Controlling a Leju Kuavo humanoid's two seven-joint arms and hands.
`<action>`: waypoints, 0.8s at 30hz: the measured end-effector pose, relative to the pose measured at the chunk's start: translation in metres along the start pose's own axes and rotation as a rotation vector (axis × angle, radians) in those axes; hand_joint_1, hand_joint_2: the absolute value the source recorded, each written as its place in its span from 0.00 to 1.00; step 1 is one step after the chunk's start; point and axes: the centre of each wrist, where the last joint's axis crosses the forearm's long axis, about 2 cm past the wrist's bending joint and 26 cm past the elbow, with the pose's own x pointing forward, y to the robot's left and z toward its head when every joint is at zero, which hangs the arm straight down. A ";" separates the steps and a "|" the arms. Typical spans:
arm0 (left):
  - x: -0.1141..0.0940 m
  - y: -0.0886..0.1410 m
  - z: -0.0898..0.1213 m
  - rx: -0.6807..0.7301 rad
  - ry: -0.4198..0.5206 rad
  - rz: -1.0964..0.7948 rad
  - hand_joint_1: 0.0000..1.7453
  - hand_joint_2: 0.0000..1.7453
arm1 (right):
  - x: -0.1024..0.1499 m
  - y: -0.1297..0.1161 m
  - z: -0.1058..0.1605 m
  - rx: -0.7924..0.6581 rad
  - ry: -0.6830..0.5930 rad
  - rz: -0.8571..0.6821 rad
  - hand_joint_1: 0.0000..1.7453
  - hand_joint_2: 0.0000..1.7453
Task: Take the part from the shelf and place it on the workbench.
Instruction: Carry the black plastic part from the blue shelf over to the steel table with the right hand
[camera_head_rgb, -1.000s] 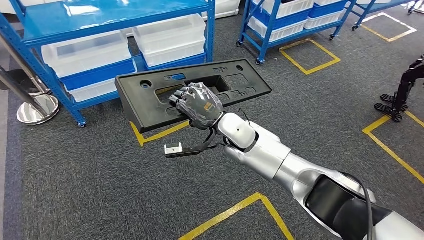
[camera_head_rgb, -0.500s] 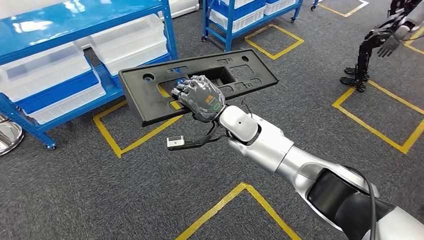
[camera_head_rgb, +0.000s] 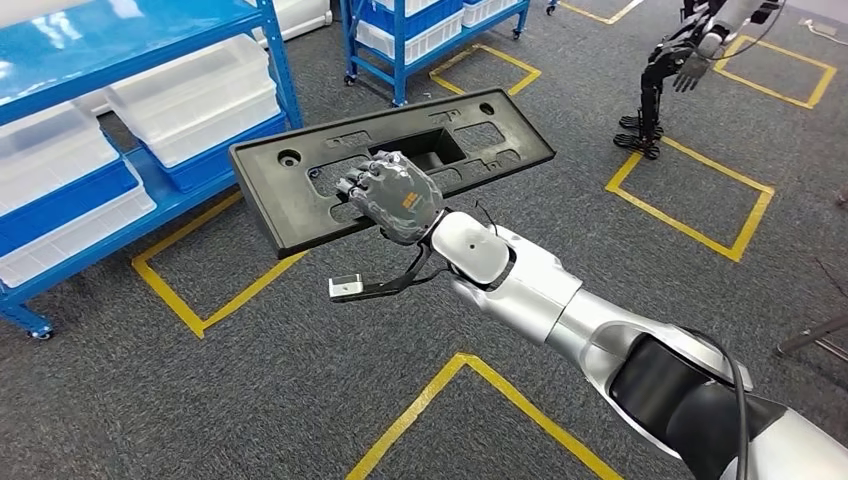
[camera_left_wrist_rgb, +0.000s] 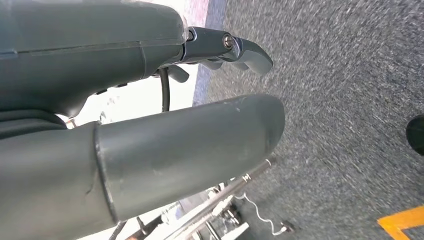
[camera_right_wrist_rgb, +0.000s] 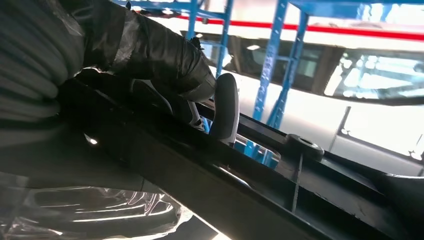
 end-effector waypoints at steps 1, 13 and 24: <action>0.000 0.000 0.000 0.000 0.000 0.000 0.00 0.00 | 0.001 0.001 0.001 0.004 -0.001 -0.001 1.00 1.00; 0.002 0.001 0.000 -0.007 -0.003 0.016 0.00 0.00 | -0.001 0.003 -0.001 0.003 0.004 0.024 1.00 1.00; 0.001 0.001 0.000 -0.007 0.005 0.011 0.00 0.00 | -0.012 0.007 -0.004 0.040 -0.013 0.129 1.00 1.00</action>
